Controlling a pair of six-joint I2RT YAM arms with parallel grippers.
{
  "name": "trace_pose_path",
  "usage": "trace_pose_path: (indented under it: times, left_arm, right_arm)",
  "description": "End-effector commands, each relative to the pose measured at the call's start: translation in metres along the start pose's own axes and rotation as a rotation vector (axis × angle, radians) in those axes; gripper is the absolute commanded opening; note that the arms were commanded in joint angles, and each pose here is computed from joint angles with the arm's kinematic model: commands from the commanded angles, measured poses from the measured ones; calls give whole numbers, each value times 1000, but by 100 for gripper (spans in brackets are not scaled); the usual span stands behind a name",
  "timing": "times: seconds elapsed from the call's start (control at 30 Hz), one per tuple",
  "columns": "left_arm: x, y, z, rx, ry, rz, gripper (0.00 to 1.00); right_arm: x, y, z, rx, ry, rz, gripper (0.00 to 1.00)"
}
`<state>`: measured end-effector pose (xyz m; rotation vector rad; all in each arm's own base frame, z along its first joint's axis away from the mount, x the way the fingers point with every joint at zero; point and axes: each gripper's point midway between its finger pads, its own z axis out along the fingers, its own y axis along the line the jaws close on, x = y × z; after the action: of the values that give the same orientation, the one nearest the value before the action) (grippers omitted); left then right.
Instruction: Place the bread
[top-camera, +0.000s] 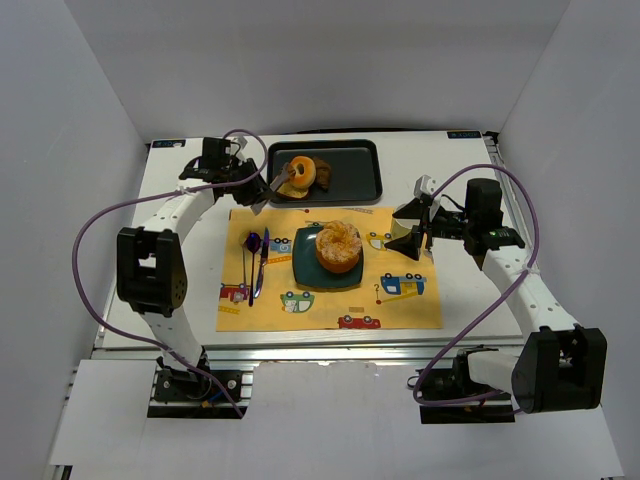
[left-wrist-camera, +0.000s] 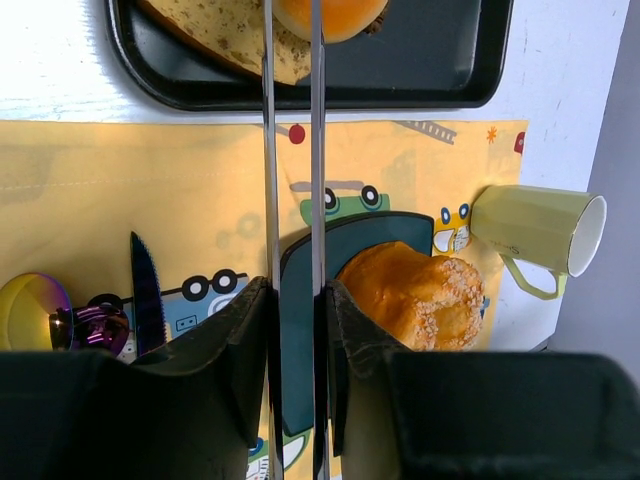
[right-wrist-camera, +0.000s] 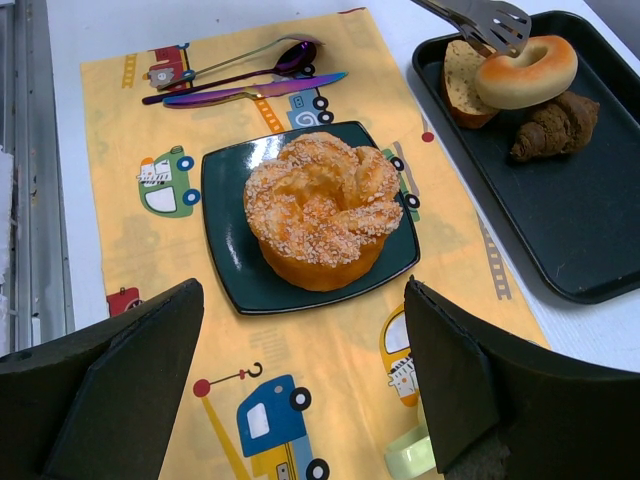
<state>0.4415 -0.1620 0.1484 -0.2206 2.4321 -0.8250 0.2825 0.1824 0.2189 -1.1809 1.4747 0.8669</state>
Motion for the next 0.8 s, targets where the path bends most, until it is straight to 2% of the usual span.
trace_pose_path:
  times: [0.0, 0.2, 0.4, 0.77]
  left_arm:
    - [-19, -27, -23, 69, -83, 71, 4]
    - [-44, -60, -57, 138, -209, 103, 0]
    - [-36, -66, -83, 148, -254, 90, 0]
    - [74, -50, -122, 195, -79, 9, 0]
  right_arm:
    - [-6, 0, -1, -8, -21, -19, 85]
    - [-7, 1, -2, -7, -20, -17, 85]
    - [-7, 2, -3, -7, -17, -19, 85]
    - [-4, 5, -3, -17, -13, -12, 85]
